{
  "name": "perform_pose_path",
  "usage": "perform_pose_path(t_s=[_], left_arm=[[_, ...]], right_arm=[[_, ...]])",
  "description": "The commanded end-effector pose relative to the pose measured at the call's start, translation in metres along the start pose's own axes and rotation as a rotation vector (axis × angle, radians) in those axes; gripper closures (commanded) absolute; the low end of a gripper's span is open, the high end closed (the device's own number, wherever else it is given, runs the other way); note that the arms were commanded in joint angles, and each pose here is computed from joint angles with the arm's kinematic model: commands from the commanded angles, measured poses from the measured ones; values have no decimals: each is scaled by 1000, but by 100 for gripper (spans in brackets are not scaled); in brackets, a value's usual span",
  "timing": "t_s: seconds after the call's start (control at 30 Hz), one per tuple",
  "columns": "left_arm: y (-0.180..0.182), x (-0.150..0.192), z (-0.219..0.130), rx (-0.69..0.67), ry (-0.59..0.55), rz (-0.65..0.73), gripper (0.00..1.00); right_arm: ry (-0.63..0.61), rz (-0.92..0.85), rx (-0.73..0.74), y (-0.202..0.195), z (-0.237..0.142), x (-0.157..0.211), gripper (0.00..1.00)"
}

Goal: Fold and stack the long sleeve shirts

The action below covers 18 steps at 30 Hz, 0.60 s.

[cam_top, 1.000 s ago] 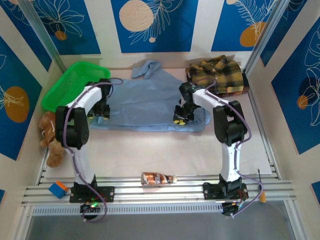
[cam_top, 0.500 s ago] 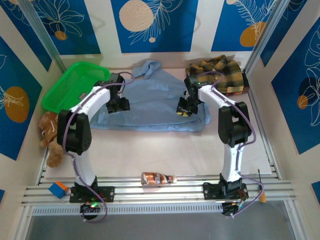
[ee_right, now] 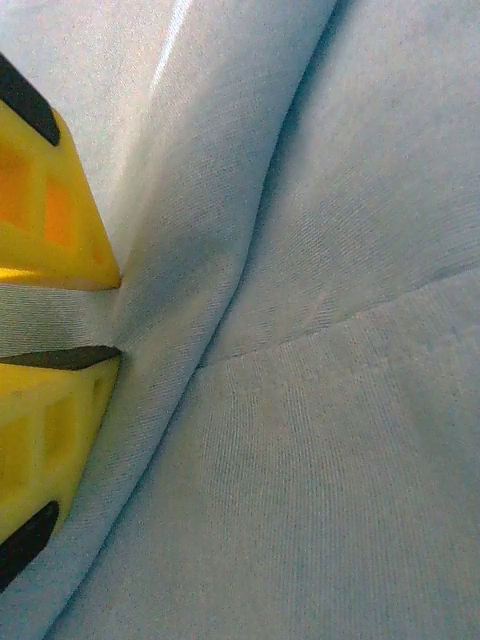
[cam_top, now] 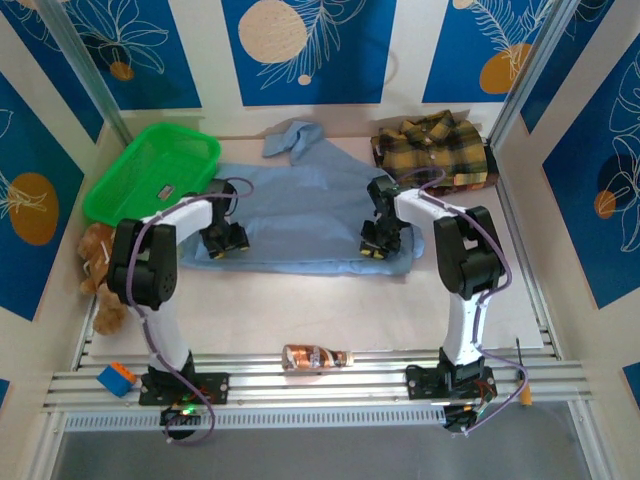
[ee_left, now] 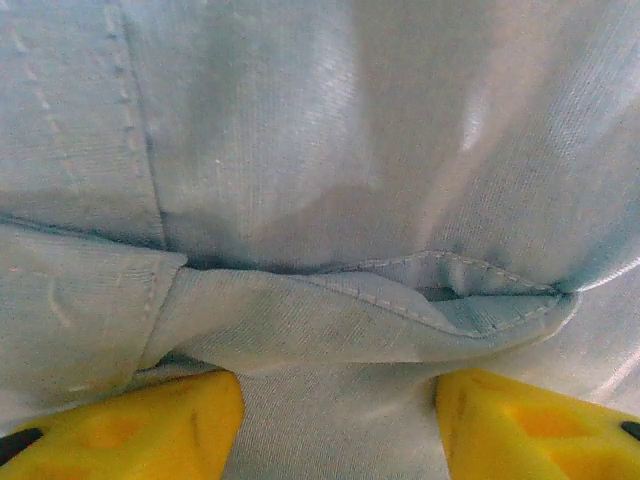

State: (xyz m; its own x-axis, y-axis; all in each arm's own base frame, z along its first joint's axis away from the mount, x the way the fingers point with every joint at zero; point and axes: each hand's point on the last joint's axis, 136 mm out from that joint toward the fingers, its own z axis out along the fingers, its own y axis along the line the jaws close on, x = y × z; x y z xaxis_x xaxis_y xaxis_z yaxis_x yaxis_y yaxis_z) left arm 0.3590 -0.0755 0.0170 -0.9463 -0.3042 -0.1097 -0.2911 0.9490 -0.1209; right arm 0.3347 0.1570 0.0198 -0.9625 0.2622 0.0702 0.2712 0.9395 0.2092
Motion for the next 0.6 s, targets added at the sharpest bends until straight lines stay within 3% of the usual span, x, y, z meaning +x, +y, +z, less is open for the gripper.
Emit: perform_pose_path(t_s=[0.0, 0.27, 0.57], left_arm=[[26, 54, 19, -45, 148, -59, 41], [43, 115, 5, -13, 199, -117, 42], [54, 173, -2, 29, 282, -165, 40]], right_arm=[[39, 53, 102, -31, 1, 29, 75], [73, 116, 168, -70, -10, 84, 75], [151, 167, 250, -86, -3, 134, 75]])
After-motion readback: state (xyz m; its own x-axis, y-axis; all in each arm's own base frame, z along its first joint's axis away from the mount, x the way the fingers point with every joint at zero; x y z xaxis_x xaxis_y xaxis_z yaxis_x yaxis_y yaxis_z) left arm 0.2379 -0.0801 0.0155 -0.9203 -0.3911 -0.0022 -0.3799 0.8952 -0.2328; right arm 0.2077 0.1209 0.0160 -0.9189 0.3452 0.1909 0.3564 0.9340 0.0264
